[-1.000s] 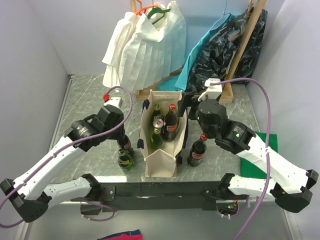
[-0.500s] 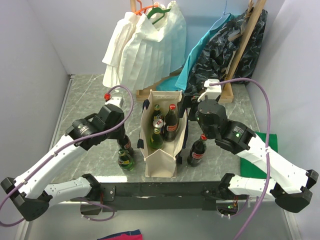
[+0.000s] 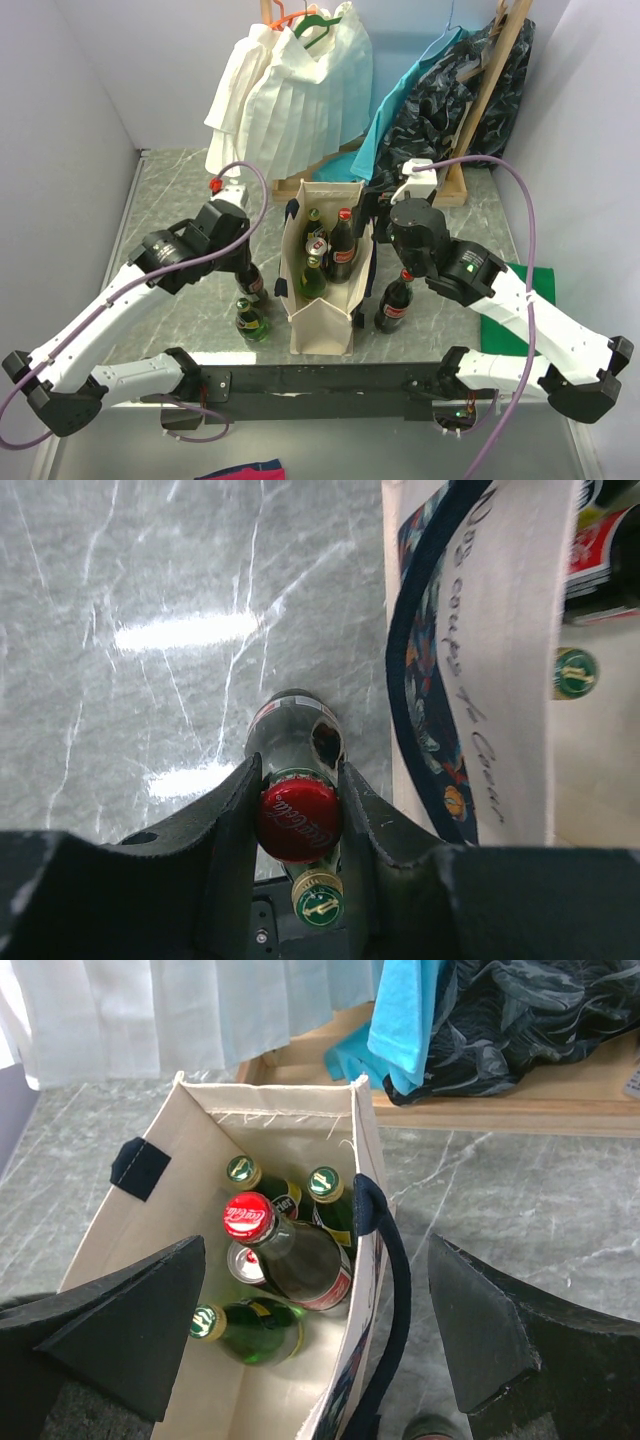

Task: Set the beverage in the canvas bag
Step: Pick up the drink from the center of the board, then place the drink in the canvas bag.

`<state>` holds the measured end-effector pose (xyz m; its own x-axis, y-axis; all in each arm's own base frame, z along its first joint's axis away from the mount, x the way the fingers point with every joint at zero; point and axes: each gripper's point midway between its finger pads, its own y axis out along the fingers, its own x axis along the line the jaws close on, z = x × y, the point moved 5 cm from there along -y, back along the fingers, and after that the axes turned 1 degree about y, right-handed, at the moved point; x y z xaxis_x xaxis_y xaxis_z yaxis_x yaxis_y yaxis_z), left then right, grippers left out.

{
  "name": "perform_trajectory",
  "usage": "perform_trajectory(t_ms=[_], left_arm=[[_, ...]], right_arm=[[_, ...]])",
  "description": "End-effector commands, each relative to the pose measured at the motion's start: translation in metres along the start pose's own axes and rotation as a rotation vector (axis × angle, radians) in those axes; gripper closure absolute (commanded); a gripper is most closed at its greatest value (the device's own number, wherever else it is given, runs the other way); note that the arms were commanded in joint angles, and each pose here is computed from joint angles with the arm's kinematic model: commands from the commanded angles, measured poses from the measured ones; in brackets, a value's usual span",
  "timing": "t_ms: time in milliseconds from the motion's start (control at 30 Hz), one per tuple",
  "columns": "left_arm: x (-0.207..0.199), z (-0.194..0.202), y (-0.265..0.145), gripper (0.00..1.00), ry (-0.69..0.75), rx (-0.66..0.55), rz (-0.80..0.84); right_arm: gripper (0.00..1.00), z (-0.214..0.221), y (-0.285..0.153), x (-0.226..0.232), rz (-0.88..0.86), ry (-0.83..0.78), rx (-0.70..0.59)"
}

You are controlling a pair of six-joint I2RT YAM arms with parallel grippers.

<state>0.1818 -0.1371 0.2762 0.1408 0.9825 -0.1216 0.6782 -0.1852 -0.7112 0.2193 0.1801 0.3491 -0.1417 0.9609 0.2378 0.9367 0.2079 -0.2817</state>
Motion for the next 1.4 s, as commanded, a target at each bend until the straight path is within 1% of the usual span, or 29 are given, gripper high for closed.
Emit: perform_trajectory(t_ms=[0,400,667,800,933,1067,1233,1367], left_arm=[[-0.01,-0.052,-0.03,0.99,-0.042,-0.211,0.063],[-0.007,-0.07,-0.055,0.99,-0.023,-0.249,0.062],[-0.005,-0.086,-0.077,0.99,-0.017,-0.285,0.069],[-0.005,-0.099,-0.096,0.99,-0.023,-0.33,0.094],[-0.007,-0.106,-0.107,0.99,-0.024,-0.355,0.115],[-0.008,-0.116,-0.123,0.99,-0.022,-0.418,0.166],[-0.009,-0.129,-0.142,0.99,0.007,-0.471,0.198],[-0.008,-0.138,-0.158,0.99,0.037,-0.519,0.218]], right_arm=[[0.02,-0.002,0.002,0.0,0.005,0.007,-0.002],[0.01,0.003,0.003,0.002,-0.005,0.009,0.018],[0.01,0.017,0.006,0.001,-0.01,-0.002,0.055],[0.01,0.021,0.006,0.001,-0.011,0.003,0.069],[0.01,0.025,0.007,0.001,-0.014,0.001,0.084],[0.0,0.029,0.007,0.0,-0.016,-0.007,0.097],[0.0,0.033,0.007,-0.001,-0.003,-0.008,0.119],[0.0,0.037,0.004,0.0,0.014,-0.006,0.179]])
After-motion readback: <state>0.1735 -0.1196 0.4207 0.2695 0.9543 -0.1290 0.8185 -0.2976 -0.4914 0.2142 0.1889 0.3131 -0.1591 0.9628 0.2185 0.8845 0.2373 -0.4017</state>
